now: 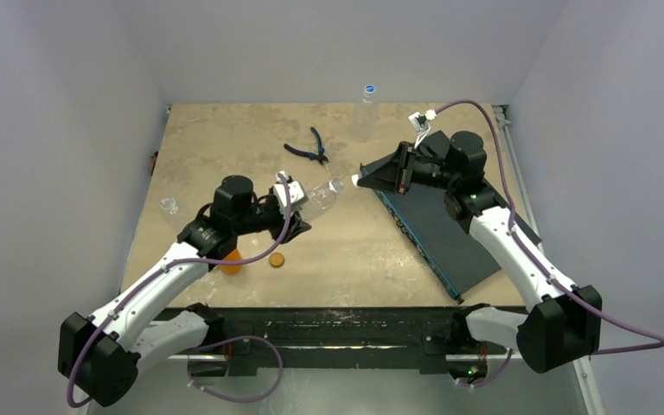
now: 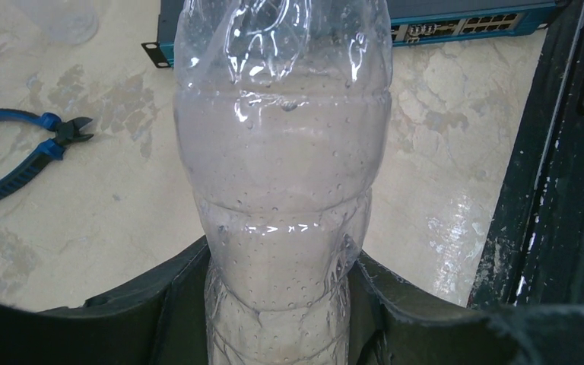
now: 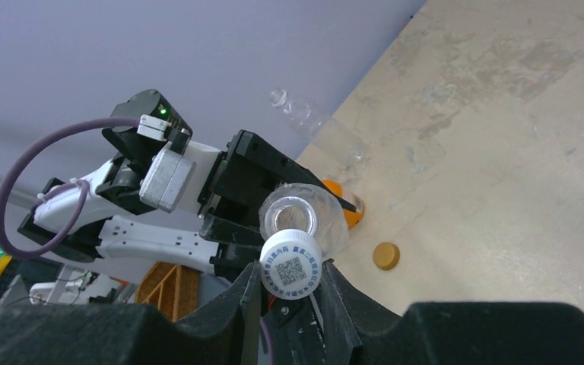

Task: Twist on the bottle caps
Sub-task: Screw the bottle cap onto the plastic bottle.

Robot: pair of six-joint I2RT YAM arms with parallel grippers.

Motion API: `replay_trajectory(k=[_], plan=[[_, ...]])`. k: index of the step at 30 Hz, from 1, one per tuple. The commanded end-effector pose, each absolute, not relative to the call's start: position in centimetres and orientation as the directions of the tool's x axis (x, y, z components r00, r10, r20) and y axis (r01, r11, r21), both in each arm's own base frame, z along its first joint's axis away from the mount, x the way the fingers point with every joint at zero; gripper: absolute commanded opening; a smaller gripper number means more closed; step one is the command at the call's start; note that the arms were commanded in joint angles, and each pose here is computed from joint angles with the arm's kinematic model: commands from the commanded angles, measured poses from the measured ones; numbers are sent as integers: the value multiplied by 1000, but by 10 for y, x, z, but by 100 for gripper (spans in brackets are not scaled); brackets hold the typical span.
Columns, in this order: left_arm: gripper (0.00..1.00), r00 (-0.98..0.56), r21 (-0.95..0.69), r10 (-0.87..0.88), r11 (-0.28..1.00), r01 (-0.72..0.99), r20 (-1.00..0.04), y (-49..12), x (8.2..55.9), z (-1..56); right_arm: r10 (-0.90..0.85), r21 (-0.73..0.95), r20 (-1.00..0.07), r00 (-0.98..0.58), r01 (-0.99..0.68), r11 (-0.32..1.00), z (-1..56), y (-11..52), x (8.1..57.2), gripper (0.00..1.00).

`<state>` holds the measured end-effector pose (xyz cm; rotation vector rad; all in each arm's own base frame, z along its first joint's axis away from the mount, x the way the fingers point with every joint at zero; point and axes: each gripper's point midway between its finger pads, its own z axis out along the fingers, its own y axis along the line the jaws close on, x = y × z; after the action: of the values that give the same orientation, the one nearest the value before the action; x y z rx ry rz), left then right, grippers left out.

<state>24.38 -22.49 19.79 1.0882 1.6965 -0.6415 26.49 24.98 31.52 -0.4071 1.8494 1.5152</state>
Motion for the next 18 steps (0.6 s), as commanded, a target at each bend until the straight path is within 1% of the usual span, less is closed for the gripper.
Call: replay_trajectory(k=[1, 18], plan=[[0, -13, 119, 313, 399, 909, -950, -237, 240, 223, 181, 718, -696, -695, -667, 200, 327, 254, 259, 17], [0, -7, 102, 301, 343, 934, -954, -247, 230, 220, 146, 730, -683, -715, -666, 154, 323, 274, 251, 18]])
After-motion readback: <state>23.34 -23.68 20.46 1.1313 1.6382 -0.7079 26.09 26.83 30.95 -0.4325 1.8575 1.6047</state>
